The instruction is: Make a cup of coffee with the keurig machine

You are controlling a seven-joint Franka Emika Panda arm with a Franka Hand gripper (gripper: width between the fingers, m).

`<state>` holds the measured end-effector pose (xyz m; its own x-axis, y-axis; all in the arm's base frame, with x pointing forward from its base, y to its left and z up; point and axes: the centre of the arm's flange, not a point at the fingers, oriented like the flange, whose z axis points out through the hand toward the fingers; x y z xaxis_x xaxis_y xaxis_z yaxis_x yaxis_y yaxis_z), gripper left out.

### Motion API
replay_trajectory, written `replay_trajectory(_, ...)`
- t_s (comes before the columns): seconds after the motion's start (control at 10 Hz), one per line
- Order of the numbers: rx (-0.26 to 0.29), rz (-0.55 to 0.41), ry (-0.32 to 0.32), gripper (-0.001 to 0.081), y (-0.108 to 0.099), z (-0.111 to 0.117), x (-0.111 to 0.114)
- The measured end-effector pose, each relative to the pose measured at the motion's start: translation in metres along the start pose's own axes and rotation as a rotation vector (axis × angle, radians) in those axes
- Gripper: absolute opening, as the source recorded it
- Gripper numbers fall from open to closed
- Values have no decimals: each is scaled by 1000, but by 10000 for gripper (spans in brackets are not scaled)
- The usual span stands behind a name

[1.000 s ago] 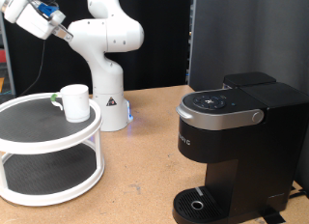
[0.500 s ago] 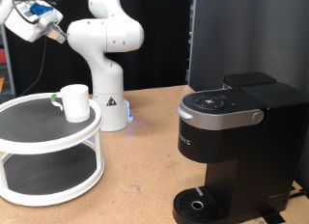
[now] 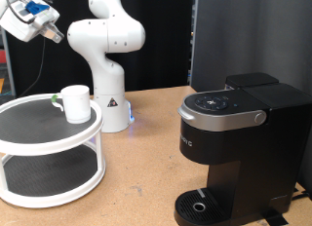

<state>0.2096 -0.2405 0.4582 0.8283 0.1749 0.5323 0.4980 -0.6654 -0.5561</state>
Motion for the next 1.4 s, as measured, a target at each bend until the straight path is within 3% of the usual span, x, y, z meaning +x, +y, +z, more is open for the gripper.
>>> replay_trajectory(0.3,-2,-2,-5,7,2,1,-3)
replay_trajectory(0.8,-35,-2,13,7,24,-5,-18)
replay_trajectory(1.4,-61,-4,-47,7,62,21,-30)
